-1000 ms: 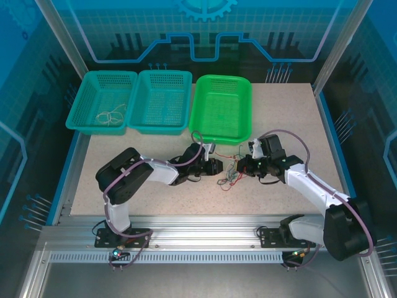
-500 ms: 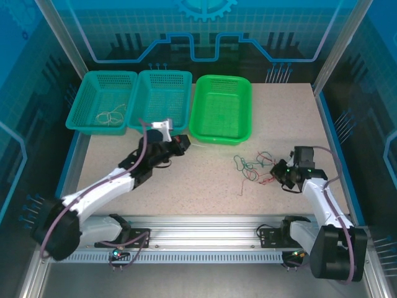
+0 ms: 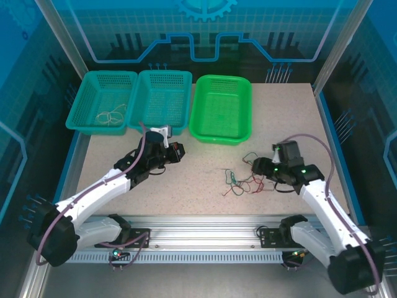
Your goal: Untangle the cables
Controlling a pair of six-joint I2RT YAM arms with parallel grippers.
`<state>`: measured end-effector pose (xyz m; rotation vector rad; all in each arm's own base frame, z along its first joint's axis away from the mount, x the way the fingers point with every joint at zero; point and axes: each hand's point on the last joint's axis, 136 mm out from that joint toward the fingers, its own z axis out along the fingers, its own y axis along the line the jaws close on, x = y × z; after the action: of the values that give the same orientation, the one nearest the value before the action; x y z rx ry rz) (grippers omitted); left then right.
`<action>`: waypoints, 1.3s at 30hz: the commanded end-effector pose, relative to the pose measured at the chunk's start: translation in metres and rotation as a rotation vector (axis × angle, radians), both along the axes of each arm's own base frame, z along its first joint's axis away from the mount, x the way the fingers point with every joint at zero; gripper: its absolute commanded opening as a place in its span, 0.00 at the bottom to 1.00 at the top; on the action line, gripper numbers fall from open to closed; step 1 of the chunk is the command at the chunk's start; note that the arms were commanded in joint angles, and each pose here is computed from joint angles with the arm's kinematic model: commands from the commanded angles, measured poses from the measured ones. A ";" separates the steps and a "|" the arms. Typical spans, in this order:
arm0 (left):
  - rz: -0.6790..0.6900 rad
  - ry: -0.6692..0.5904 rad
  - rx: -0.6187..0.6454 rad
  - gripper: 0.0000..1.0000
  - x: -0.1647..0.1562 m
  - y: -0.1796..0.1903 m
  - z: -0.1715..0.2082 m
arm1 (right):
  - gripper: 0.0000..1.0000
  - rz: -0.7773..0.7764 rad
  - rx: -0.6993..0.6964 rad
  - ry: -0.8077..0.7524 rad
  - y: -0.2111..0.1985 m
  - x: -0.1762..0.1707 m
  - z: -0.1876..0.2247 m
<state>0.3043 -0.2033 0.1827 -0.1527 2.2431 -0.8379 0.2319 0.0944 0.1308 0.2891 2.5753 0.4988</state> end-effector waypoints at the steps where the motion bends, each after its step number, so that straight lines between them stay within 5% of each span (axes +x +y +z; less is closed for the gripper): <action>1: -0.027 -0.018 0.028 0.00 -0.006 0.000 0.011 | 0.72 0.090 -0.165 -0.054 0.022 -0.002 0.008; 6: -0.018 -0.039 0.036 0.00 -0.009 0.005 0.026 | 0.74 0.242 -0.283 0.035 0.084 0.007 -0.031; 12: 0.022 -0.091 0.068 0.00 -0.019 0.025 0.057 | 0.65 0.249 -0.461 0.147 0.101 0.030 -0.093; 18: 0.207 -0.074 0.101 0.00 -0.034 0.093 0.092 | 0.35 0.065 -0.474 0.238 0.063 0.039 -0.123; 24: 0.429 -0.013 0.138 0.00 -0.050 0.169 0.103 | 0.32 -0.136 -0.315 0.225 0.015 0.041 -0.119; 28: 0.341 0.025 0.040 0.00 -0.052 0.149 0.083 | 0.00 -0.039 -0.311 0.203 0.030 0.060 -0.104; 34: 0.274 0.078 -0.074 0.00 -0.057 0.129 0.037 | 0.00 0.071 -0.219 0.079 0.060 0.088 -0.062; 39: 0.171 0.027 -0.048 0.41 -0.057 0.118 0.024 | 0.00 0.277 -0.102 -0.038 0.100 0.090 -0.022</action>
<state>0.2411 -0.0705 0.1843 -0.5313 2.2837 -0.7097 0.3169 0.1640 0.0737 0.0873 2.6876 0.2957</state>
